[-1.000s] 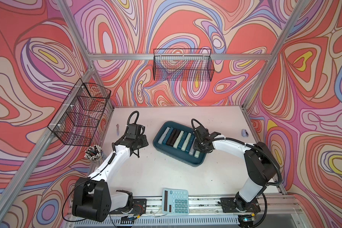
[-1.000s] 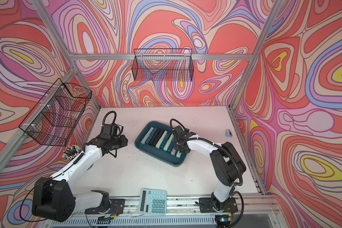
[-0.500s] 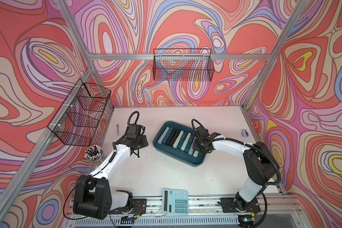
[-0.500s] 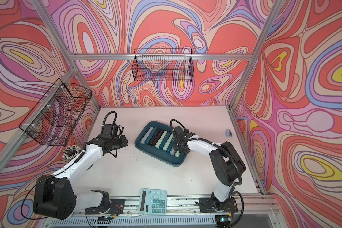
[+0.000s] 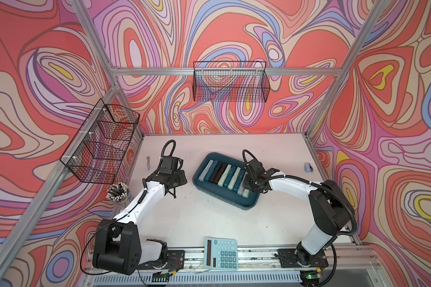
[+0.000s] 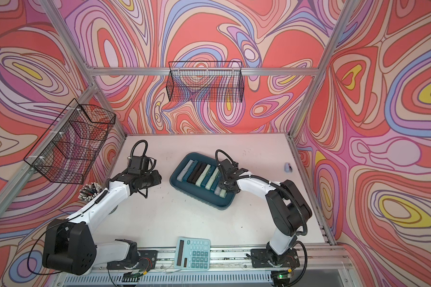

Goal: Put the pruning pliers into the storage box
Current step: Adjust the pruning pliers in the storage box.

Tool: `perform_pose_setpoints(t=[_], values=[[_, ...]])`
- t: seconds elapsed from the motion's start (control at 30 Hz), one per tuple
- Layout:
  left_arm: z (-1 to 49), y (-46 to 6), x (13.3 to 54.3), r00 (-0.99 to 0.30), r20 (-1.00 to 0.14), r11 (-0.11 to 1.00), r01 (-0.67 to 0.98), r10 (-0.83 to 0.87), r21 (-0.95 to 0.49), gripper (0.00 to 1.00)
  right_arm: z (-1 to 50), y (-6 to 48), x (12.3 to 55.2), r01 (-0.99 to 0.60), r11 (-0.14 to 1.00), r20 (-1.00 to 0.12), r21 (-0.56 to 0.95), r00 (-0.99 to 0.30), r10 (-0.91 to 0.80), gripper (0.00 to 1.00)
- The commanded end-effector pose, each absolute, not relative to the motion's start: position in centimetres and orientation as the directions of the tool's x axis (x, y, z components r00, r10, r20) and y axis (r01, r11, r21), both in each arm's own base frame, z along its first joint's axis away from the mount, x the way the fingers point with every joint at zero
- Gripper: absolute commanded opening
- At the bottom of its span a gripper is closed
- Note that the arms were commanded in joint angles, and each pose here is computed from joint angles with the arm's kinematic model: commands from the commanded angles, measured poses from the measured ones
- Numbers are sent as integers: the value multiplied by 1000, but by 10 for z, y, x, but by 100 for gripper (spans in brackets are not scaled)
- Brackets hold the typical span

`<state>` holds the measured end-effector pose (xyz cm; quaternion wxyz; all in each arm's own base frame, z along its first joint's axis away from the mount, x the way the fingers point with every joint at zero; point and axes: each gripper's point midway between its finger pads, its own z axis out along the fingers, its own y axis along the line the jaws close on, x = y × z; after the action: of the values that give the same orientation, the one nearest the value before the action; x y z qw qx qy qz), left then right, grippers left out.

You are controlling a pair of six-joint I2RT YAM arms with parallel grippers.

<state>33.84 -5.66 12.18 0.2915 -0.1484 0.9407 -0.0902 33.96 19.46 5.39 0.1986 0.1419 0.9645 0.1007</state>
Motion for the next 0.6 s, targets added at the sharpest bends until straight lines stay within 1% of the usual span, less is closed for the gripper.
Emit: perform_pose_setpoints(t=[0.0, 0.27, 0.57], values=[[115, -53, 337, -793, -514, 943, -231, -326, -241, 45, 63, 197, 341, 227, 933, -375, 280, -869, 324, 32], [108, -50, 337, -801, -508, 947, -236, -317, -218, 44, 65, 189, 340, 234, 941, -386, 243, -867, 315, 30], [105, -43, 346, -791, -515, 944, -265, -328, -195, 48, 73, 177, 339, 239, 947, -406, 217, -860, 310, 32]])
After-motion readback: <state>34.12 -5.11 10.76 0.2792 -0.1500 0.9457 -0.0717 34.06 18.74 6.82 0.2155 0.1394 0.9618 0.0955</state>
